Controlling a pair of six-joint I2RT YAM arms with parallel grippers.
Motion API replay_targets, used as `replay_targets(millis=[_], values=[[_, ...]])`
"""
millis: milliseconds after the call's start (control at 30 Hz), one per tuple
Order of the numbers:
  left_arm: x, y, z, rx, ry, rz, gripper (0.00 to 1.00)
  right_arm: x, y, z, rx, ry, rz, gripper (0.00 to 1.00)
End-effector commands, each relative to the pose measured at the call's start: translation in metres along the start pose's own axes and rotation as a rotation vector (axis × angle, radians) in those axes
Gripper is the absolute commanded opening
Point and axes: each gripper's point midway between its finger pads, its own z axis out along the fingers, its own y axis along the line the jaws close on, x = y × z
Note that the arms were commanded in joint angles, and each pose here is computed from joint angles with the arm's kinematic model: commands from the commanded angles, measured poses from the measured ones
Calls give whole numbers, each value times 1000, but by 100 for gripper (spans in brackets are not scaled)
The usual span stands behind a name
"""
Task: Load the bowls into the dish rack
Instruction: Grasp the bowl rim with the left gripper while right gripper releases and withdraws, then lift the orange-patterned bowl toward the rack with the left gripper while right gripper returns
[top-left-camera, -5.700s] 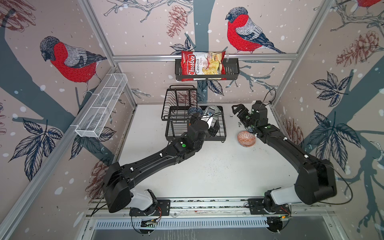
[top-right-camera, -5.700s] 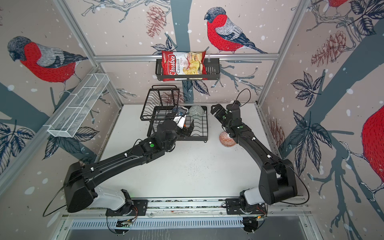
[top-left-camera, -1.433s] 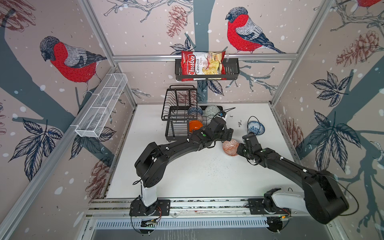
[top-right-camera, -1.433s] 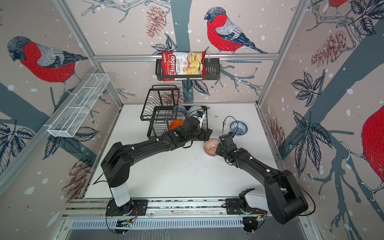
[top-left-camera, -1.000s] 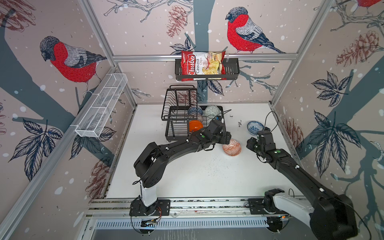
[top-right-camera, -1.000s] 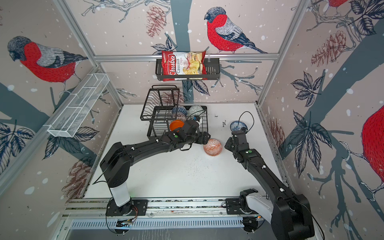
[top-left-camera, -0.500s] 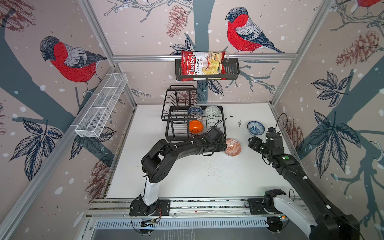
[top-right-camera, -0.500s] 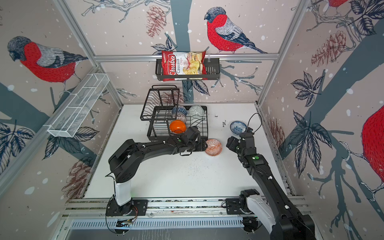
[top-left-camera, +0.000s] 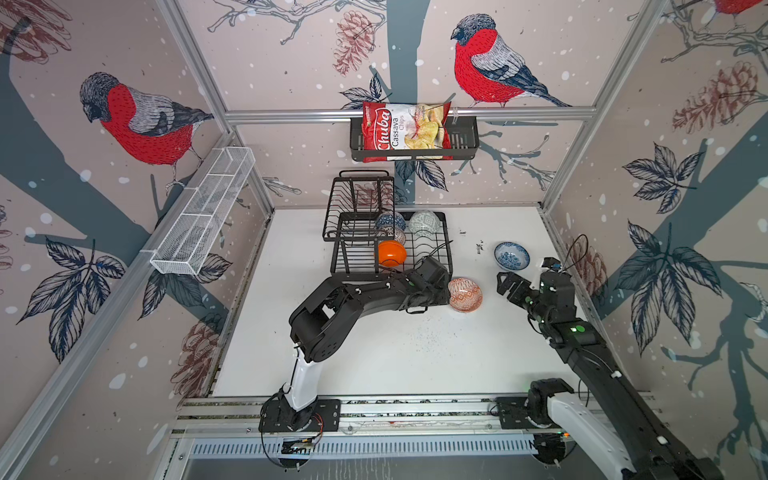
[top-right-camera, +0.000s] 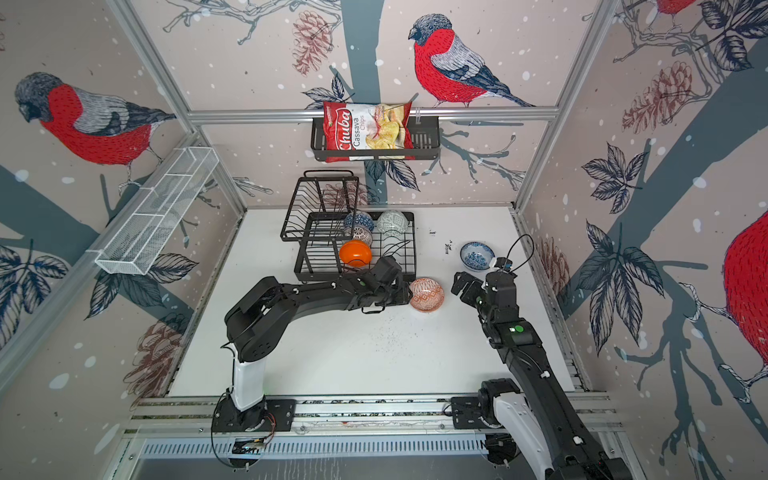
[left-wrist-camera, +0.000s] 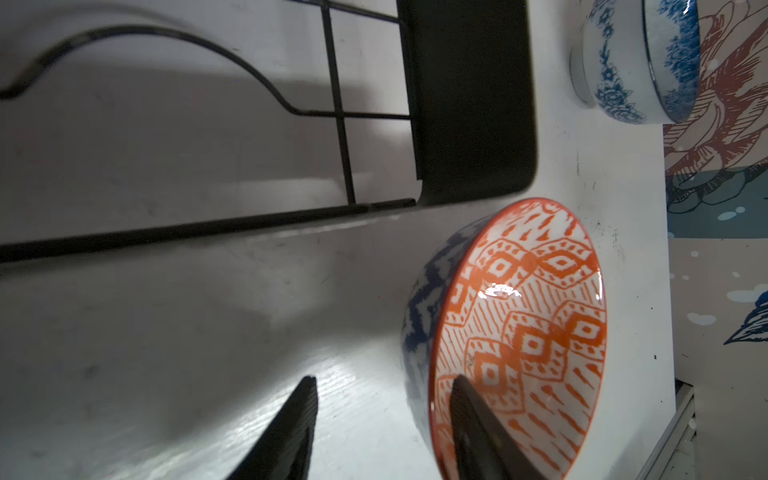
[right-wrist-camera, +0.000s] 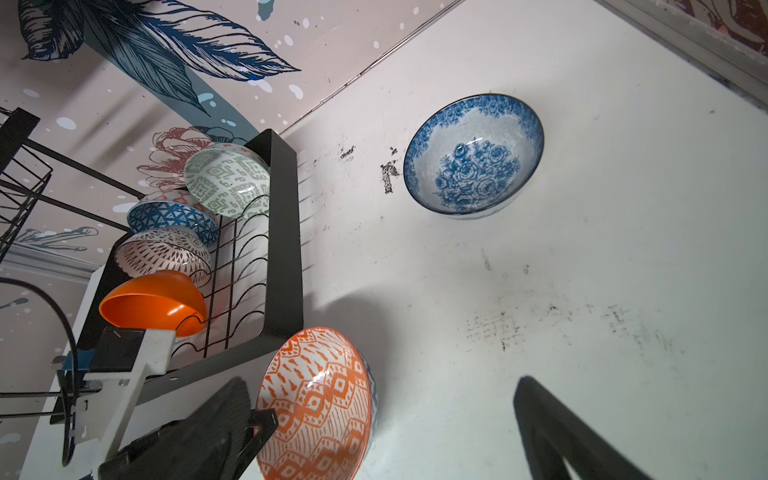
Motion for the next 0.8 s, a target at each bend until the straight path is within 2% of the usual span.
replay_targets(millis=[0,200,300,500,567,767], values=[[-11,-8,0,11,-53,9,51,-8,4,0,-25,-29,-6,100],[-7,-12,9,0,-40,31,45,-9,1,0,-23,-30,4,100],[-6,-11,12,-10,-37,40,37,-10,0,-1,-26,-36,9,100],[-5,-11,9,-22,-46,55,28,-10,-1,-2,-32,-35,13,100],[-4,-12,10,-21,-43,61,21,-10,-1,-2,-33,-37,15,100],[-2,-13,13,-28,-39,84,16,-13,-2,-4,-32,-49,19,100]])
